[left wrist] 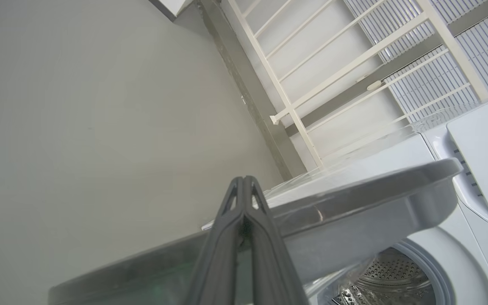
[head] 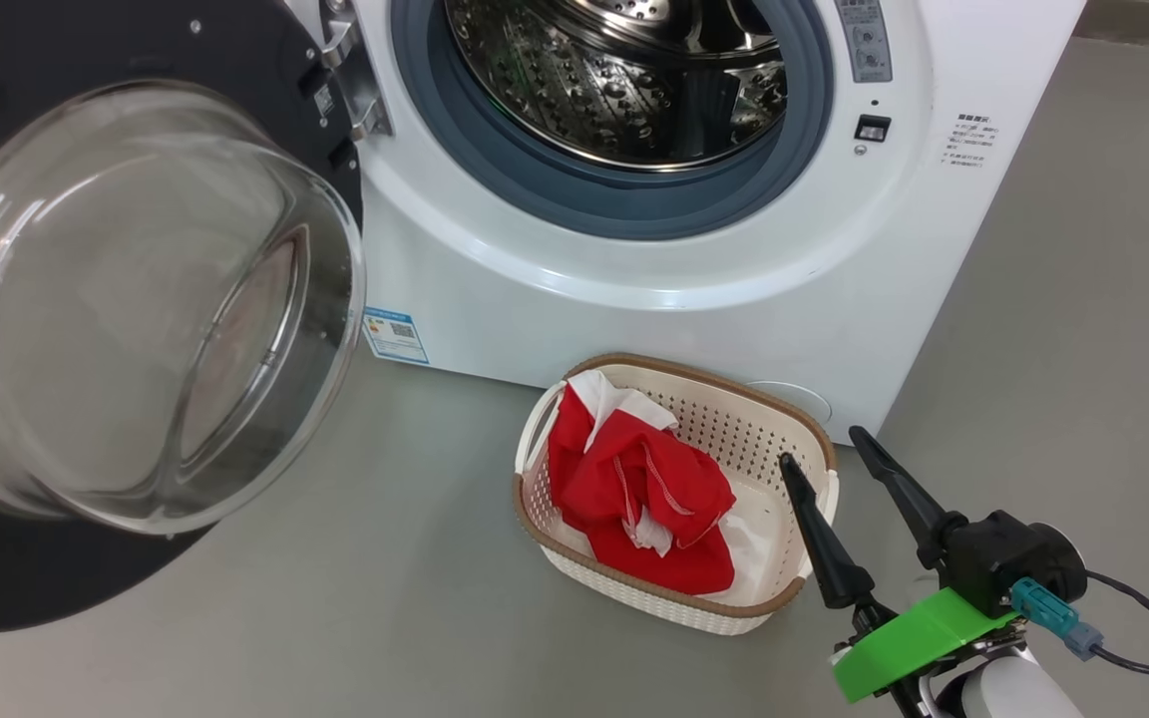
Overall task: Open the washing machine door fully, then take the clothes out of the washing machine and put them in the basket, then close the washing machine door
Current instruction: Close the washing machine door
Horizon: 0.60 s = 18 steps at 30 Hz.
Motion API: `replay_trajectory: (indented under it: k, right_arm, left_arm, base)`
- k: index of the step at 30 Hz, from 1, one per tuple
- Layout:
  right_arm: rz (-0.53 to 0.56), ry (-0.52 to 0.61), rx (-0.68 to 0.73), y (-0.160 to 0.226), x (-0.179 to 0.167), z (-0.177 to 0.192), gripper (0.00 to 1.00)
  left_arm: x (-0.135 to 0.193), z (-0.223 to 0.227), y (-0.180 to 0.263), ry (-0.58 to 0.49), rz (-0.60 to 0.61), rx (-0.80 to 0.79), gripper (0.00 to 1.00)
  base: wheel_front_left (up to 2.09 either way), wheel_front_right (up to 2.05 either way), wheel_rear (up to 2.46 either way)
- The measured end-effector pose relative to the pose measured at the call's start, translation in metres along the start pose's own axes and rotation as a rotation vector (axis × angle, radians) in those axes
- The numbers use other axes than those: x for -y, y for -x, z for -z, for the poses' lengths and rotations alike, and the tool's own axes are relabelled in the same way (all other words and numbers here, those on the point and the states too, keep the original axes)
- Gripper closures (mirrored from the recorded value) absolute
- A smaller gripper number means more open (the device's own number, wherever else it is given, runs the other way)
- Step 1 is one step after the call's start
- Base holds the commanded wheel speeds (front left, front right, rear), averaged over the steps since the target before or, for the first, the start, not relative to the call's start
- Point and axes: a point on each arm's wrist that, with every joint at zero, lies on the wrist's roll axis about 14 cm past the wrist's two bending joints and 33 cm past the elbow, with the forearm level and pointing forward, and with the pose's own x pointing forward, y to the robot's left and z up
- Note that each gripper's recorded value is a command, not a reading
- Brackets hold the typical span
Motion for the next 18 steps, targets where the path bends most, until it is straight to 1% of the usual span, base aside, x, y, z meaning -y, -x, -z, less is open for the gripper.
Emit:
replay_trajectory:
  k: [12,18]
  right_arm:
    - [-0.011,-0.009,-0.010,-0.003,-0.003,0.004,0.00]
    - [-0.010,-0.013,-0.011,-0.004,-0.003,0.005,0.00]
  left_arm:
    - [0.004,0.015,0.008,0.055,0.112,-0.117,1.00]
    - [0.009,0.049,0.008,0.124,0.196,-0.227,1.00]
  base:
    - [0.00,0.00,0.00]
    - [0.00,0.00,0.00]
